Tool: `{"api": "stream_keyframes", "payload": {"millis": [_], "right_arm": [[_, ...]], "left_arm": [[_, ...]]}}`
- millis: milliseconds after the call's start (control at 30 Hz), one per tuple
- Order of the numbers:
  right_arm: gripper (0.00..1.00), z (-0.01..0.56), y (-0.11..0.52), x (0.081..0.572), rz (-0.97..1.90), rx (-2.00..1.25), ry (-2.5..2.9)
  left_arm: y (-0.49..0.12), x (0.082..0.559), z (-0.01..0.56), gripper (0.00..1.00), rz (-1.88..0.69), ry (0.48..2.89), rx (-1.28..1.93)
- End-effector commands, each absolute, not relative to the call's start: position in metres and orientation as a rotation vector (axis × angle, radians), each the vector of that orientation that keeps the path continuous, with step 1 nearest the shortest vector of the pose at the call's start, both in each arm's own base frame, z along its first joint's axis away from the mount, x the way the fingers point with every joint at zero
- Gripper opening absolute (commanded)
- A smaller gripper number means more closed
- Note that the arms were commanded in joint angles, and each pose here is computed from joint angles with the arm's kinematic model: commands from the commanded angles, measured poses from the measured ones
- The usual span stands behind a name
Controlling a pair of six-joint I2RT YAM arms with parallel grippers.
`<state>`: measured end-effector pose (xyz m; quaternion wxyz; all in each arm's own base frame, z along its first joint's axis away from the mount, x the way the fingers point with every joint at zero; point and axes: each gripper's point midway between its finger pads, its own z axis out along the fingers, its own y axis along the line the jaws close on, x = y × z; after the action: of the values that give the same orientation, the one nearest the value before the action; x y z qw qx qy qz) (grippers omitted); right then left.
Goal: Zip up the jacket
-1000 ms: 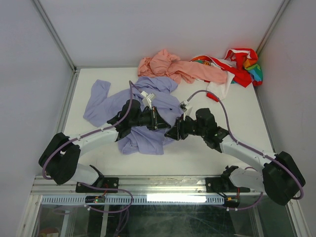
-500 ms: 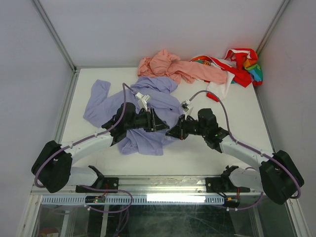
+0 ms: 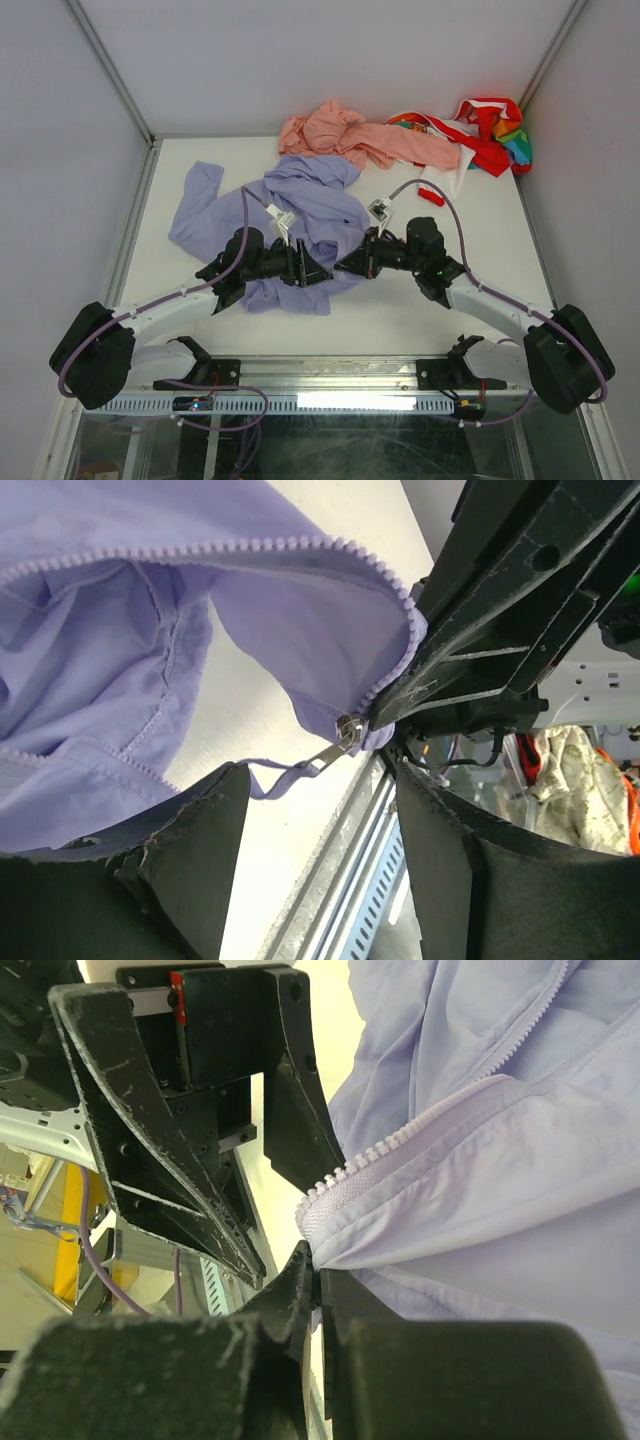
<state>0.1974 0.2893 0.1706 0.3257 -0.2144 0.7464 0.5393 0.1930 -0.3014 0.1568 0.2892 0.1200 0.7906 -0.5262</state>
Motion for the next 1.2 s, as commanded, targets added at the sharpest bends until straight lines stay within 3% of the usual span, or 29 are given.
{"api": "stream_keyframes", "payload": {"millis": [0, 133, 300, 467, 567, 833, 967, 1067, 1167], "right_arm": [[0.0, 0.194, 0.295, 0.201, 1.454, -0.593, 1.853], [0.0, 0.196, 0.295, 0.201, 1.458, -0.587, 1.847], [0.0, 0.199, 0.296, 0.202, 1.466, -0.586, 1.84], [0.0, 0.201, 0.295, 0.206, 1.458, -0.57, 1.838], [0.0, 0.201, 0.293, 0.212, 1.438, -0.537, 1.842], [0.0, 0.202, 0.291, 0.229, 1.421, -0.485, 1.841], [0.0, 0.194, 0.29, 0.227, 1.415, -0.498, 1.867], [0.0, 0.187, 0.286, 0.226, 1.377, -0.507, 1.897], [0.0, 0.179, 0.279, 0.228, 1.307, -0.492, 1.945]], "left_arm": [[-0.31, 0.204, 0.182, 0.61, -1.374, 1.905, 0.469], [-0.318, 0.201, 0.18, 0.6, -1.414, 1.866, 0.553], [-0.323, 0.194, 0.177, 0.5, -1.445, 1.823, 0.653], [-0.325, 0.184, 0.172, 0.13, -1.487, 1.824, 0.711], [-0.321, 0.174, 0.157, 0.0, -1.489, 1.873, 0.738], [-0.314, 0.15, 0.111, 0.0, -1.403, 2.095, 0.747], [-0.304, 0.163, 0.115, 0.28, -1.287, 2.169, 0.608], [-0.296, 0.172, 0.122, 0.39, -1.217, 2.213, 0.496], [-0.282, 0.175, 0.114, 0.44, -1.103, 2.34, 0.391]]}}
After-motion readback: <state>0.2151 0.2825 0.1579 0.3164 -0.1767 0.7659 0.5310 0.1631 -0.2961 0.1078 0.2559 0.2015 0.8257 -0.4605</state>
